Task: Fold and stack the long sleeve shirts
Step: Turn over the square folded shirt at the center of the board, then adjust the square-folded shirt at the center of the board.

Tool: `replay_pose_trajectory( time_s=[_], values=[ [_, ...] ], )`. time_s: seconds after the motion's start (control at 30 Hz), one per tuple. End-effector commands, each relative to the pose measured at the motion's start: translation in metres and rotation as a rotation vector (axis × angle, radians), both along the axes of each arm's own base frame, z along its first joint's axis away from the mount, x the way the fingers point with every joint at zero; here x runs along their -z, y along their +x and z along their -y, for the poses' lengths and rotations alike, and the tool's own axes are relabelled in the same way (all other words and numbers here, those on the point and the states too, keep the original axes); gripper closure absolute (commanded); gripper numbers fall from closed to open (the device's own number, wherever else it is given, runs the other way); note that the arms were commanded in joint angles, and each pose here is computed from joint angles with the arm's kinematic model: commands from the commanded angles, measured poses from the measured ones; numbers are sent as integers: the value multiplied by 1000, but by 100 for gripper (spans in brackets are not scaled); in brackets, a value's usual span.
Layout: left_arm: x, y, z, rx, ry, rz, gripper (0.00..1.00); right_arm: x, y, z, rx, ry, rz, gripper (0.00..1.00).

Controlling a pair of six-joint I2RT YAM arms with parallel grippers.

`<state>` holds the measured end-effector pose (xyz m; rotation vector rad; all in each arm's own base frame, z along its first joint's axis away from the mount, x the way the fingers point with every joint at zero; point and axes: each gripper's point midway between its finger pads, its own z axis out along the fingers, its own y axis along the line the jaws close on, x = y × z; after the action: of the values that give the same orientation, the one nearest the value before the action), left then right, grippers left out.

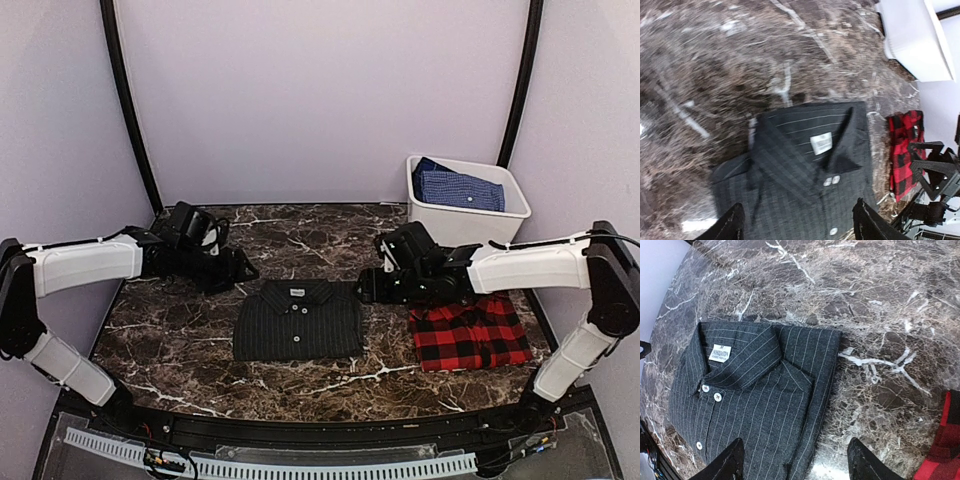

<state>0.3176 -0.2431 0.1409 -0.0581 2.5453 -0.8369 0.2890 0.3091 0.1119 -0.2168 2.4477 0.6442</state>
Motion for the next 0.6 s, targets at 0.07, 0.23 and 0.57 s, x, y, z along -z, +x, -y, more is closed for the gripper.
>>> replay_pose_trajectory(
  time_s=[0.07,0.23,0.57],
  values=[
    [41,-25,-53,-60,37,-104,25,15,7,-26,-62,1,-37,33],
    [63,-34,-52,-29,13,-145,25,37,10,-34,-70,-21,-81,35],
    [90,-38,-35,44,-55,-191,26,65,11,-38,-61,-51,-133,38]
  ],
)
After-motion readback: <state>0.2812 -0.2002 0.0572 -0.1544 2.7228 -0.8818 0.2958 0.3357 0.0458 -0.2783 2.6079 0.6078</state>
